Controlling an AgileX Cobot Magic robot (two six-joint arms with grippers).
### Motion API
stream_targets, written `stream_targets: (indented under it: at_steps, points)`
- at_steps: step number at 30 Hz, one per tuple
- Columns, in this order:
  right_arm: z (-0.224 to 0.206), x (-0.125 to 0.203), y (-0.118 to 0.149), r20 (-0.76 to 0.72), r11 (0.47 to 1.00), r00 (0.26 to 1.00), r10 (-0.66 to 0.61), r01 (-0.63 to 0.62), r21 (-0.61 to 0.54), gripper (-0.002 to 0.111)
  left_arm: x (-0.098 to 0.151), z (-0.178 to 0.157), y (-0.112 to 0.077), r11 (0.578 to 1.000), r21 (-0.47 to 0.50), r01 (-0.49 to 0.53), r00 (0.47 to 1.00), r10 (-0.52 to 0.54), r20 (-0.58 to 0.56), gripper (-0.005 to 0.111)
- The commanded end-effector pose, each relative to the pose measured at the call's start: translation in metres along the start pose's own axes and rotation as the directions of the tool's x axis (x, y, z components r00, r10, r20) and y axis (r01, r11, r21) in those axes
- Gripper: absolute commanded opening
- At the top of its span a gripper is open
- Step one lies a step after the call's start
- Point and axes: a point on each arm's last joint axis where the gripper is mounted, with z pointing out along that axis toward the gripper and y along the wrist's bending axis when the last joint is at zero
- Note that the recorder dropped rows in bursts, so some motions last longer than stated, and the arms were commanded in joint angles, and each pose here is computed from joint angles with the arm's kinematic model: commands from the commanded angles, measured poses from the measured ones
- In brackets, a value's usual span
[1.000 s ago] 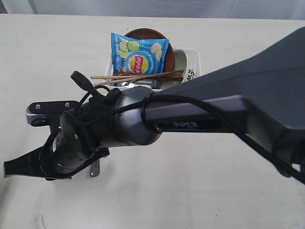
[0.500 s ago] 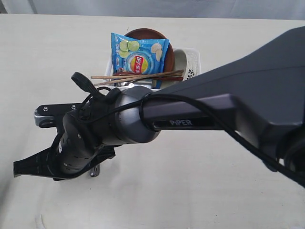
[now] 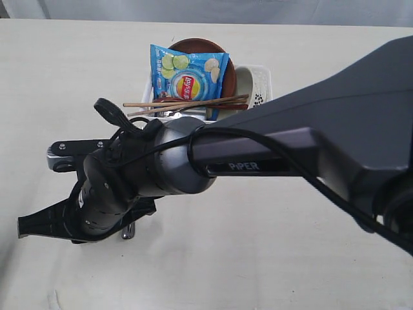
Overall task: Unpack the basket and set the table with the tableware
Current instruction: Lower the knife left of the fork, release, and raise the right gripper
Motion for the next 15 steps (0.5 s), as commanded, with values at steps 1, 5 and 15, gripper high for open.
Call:
stream_targets:
  at_steps: [1,5,15]
  points:
    - [0.0050,0.0041,-0.0097,-0.045,0.998,0.999,-0.020,0.022,0.066,0.000,0.0009,0.0001,-0.0001,1.000,0.004,-0.005,1.000,0.005,0.002,0.000]
    - [0.0041,0.0037,-0.0115,-0.041,0.996,0.999,-0.016,0.020,0.088,0.000,0.0009,0.0001,-0.0001,1.000,0.004,-0.005,1.000,0.005,0.002,0.000]
    - [-0.0017,0.0020,-0.0122,-0.034,0.993,0.999,-0.026,0.030,0.115,0.000,0.0009,0.0001,-0.0001,1.000,0.004,-0.005,1.000,0.005,0.002,0.000]
